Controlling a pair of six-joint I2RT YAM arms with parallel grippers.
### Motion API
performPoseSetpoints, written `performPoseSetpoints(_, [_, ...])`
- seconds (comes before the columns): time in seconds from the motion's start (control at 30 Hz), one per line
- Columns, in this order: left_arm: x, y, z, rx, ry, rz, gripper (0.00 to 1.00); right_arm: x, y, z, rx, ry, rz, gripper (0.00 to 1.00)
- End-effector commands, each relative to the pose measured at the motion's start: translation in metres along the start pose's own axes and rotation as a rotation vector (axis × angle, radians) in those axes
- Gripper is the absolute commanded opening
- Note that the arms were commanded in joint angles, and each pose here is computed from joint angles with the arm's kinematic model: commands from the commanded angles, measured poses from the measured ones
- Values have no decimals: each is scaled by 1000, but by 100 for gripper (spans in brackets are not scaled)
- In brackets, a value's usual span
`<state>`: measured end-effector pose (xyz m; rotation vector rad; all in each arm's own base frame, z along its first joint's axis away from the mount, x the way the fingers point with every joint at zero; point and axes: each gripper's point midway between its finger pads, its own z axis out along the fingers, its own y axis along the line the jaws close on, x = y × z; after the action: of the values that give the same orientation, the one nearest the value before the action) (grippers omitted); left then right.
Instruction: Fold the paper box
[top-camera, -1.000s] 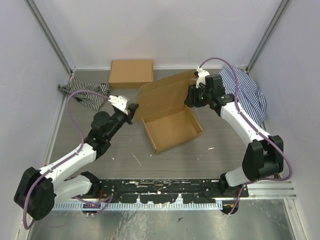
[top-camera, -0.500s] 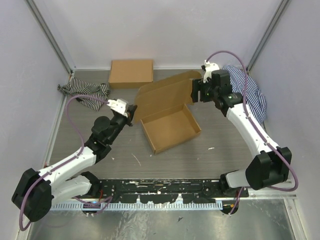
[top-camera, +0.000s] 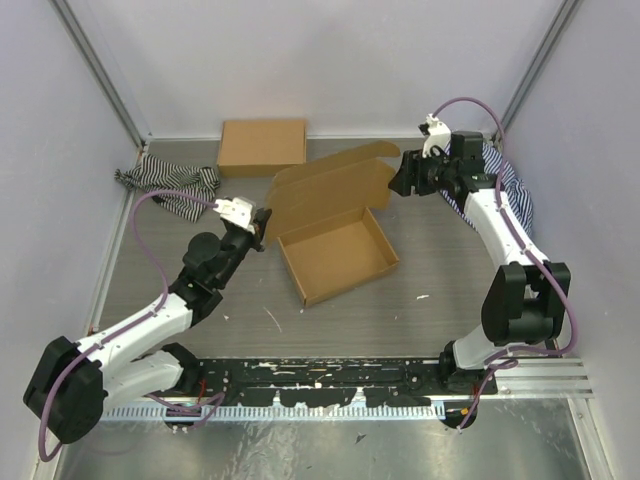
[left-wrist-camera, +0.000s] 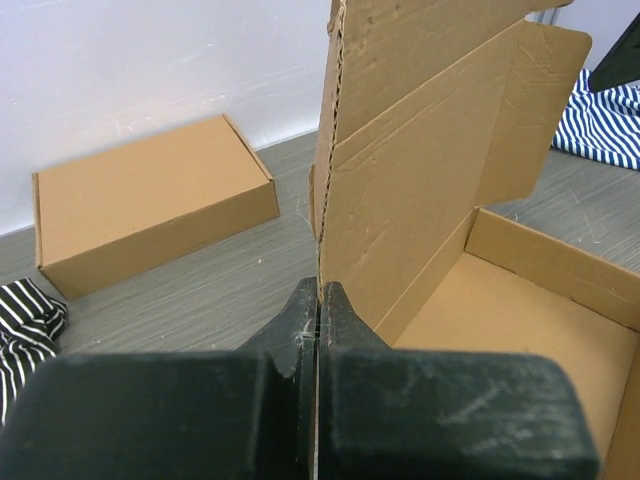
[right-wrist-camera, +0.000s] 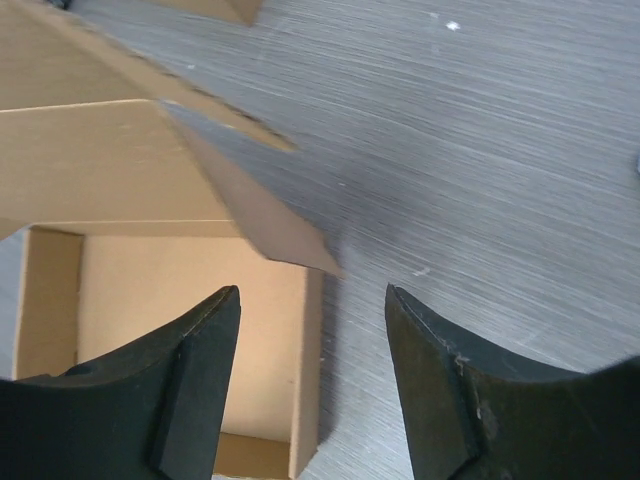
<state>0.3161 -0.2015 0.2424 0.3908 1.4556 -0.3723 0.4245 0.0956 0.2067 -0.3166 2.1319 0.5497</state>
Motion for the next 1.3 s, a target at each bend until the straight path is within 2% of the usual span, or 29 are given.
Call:
performPoseSetpoints(0.0, [-11,3,2,-18,-45,7,0,-33,36,-9,-155,-114,-115,65])
performPoseSetpoints(0.3, [-12,3,2,-18,-48,5,0,-32,30,10,-107,-126,-123,64])
performPoseSetpoints(0.5, [-11,2,4,-15,-41,-1,1,-22,41,18,-157,-110,-116,53])
performPoseSetpoints(0.73, [-14,0,5,-7,-44,-5,1,-12,46,27,-152,-110,-127,50])
performPoseSetpoints(1.0, [-20,-6,11,17,-20,-38,1,-4,61,25,-113,-108,-124,34])
performPoseSetpoints(1.27, [-20,-3,13,-7,-28,-72,0,1,55,19,31,-173,-77,8])
